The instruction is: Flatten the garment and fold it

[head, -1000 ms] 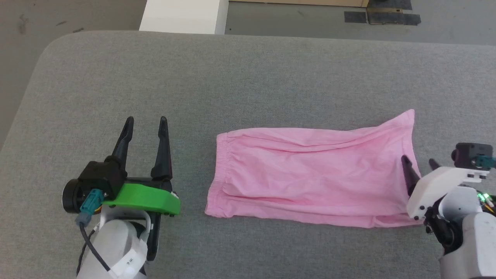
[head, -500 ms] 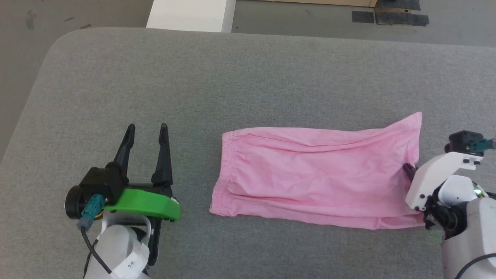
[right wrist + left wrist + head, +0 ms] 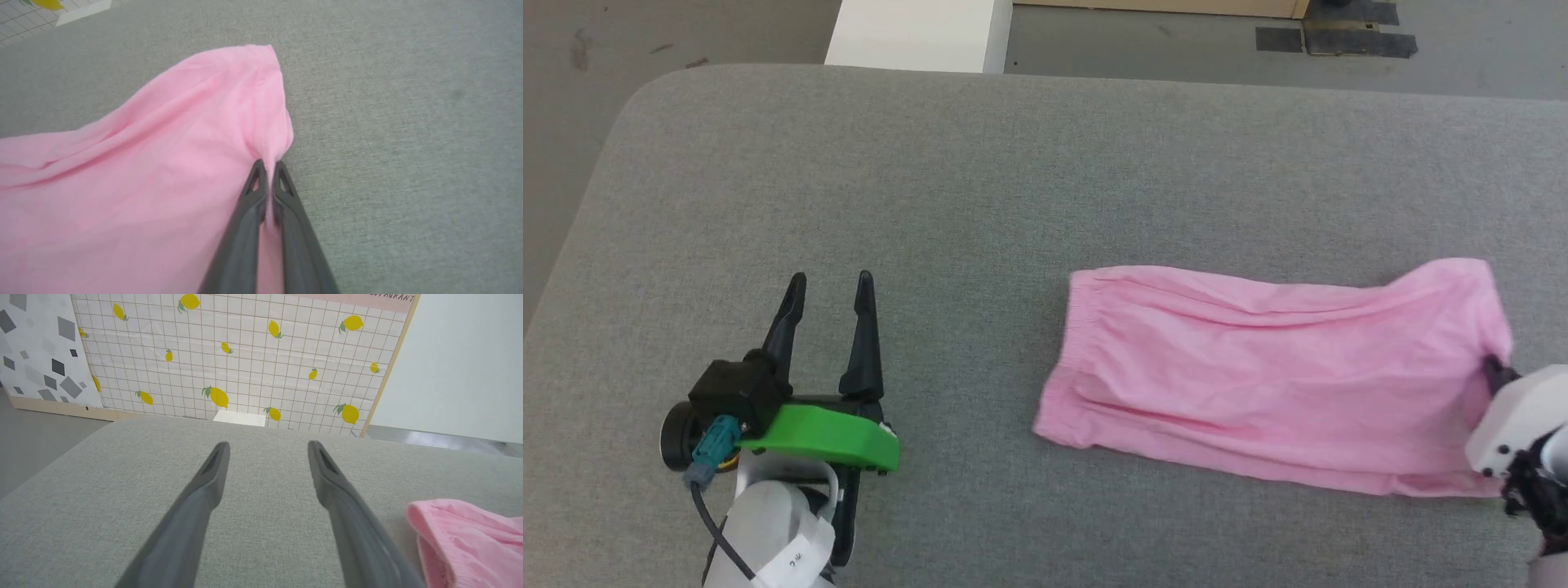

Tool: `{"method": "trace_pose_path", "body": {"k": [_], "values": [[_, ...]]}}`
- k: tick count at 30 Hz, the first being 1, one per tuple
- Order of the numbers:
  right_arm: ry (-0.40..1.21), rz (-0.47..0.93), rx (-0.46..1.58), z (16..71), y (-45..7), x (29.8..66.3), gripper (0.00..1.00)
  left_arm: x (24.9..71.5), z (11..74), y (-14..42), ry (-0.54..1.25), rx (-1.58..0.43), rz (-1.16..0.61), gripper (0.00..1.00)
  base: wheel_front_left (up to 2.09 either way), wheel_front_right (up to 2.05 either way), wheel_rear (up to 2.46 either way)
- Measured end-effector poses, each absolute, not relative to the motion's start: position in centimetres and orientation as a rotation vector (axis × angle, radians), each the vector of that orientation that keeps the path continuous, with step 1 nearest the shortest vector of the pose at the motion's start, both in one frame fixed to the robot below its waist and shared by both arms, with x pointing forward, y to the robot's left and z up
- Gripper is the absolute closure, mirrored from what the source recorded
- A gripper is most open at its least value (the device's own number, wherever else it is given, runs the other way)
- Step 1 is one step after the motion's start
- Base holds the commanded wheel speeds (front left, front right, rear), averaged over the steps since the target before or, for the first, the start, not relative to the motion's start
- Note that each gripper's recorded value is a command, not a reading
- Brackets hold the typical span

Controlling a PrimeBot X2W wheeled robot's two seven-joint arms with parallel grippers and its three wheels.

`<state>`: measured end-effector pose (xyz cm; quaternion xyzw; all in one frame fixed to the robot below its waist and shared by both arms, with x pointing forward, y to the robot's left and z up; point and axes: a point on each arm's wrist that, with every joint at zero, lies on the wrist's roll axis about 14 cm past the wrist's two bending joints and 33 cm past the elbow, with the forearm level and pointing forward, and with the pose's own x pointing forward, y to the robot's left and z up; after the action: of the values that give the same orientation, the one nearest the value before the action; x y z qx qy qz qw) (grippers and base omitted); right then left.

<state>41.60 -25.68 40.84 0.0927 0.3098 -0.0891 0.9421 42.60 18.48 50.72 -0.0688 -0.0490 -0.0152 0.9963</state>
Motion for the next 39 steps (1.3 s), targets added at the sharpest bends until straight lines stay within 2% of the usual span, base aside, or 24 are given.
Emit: {"method": "trace_pose_path", "body": {"k": [4, 7, 15, 23, 34, 35, 36, 39], "values": [[0.589, -0.222, 0.124, 42.6, -27.3, 41.0, 1.00, 42.5, 50.6, 18.6, -0.093, -0.138, -0.027, 0.00, 0.00, 0.00, 0.00], [0.538, -0.190, 0.091, 44.8, -26.5, 41.5, 1.00, 42.5, 50.6, 18.6, -0.093, -0.139, -0.027, 0.00, 0.00, 0.00, 0.00], [0.464, 0.127, -0.001, 49.6, -16.3, 42.5, 1.00, 42.4, 50.4, 18.8, -0.089, -0.122, -0.025, 0.00, 0.00, 0.00, 0.00], [0.510, 0.433, -0.094, 48.4, -6.0, 42.7, 1.00, 42.0, 49.9, 19.8, -0.073, -0.117, 0.002, 0.00, 0.00, 0.00, 0.00], [0.663, 0.659, -0.135, 43.2, 0.9, 42.1, 1.00, 41.6, 49.2, 20.8, -0.054, -0.139, 0.037, 0.00, 0.00, 0.00, 0.00], [0.668, 0.671, -0.124, 42.9, 1.3, 42.1, 0.80, 41.5, 49.2, 20.8, -0.053, -0.139, 0.038, 0.00, 0.00, 0.00, 0.00], [0.670, 0.682, -0.114, 42.8, 1.6, 42.1, 0.00, 41.5, 49.2, 20.8, -0.052, -0.139, 0.038, 0.00, 0.00, 0.00, 0.00], [0.658, 0.713, -0.036, 43.3, 2.5, 41.9, 0.00, 41.5, 49.2, 20.8, -0.051, -0.138, 0.040, 0.00, 0.00, 0.00, 0.00]]}}
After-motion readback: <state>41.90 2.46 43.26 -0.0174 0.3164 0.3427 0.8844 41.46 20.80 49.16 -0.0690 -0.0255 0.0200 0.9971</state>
